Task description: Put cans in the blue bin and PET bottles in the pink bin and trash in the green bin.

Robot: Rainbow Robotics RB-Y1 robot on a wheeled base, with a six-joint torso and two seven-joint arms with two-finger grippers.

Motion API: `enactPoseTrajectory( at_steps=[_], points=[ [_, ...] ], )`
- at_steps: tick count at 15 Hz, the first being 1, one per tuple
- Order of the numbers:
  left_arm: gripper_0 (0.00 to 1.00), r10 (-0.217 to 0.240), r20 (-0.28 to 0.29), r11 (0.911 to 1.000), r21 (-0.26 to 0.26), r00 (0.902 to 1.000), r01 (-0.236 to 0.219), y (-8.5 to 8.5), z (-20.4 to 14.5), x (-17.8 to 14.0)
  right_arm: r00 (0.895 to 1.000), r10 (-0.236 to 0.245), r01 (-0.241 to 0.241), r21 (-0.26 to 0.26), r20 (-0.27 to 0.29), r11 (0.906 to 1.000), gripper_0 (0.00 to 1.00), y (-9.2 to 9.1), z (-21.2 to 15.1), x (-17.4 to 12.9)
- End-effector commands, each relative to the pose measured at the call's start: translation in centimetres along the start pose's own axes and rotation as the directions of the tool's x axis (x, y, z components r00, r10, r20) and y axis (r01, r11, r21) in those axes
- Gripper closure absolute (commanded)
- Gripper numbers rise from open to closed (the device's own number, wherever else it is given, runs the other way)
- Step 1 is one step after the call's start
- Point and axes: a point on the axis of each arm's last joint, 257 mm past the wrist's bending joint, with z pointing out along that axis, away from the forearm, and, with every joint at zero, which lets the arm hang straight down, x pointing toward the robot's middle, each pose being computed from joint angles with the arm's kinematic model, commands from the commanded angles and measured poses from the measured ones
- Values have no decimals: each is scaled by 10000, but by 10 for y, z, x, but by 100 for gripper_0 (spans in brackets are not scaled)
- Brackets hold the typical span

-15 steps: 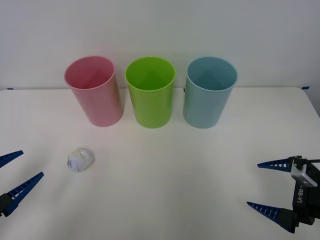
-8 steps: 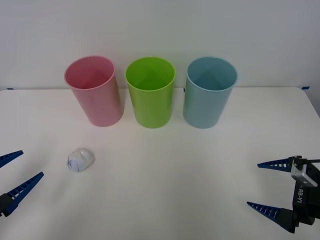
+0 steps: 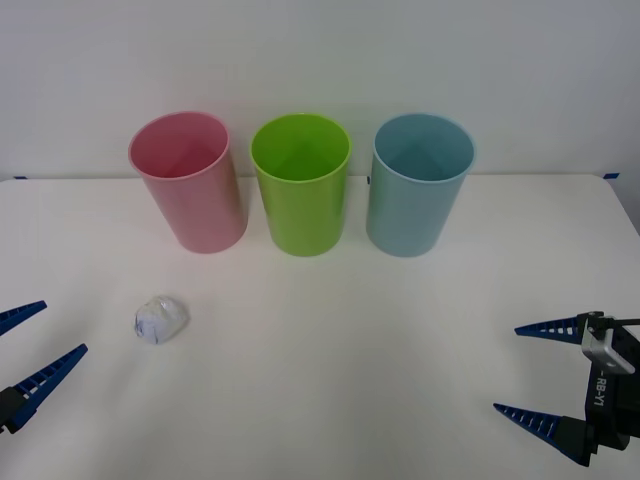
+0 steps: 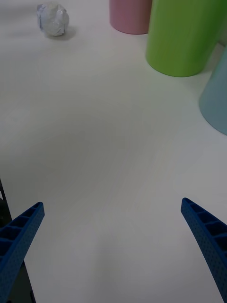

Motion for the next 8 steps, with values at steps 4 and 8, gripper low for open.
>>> enactPoseTrajectory(
  at_steps=[4,8],
  points=[
    [0,-464,-436,9975,-552,9980,440,1,3,8,10000,1,-1,0,0,10000,0,0,0,0],
    [0,-1065,-864,9896,-1061,9905,971,4,15,14,10000,1,-1,0,0,10000,0,0,0,0]
  ],
)
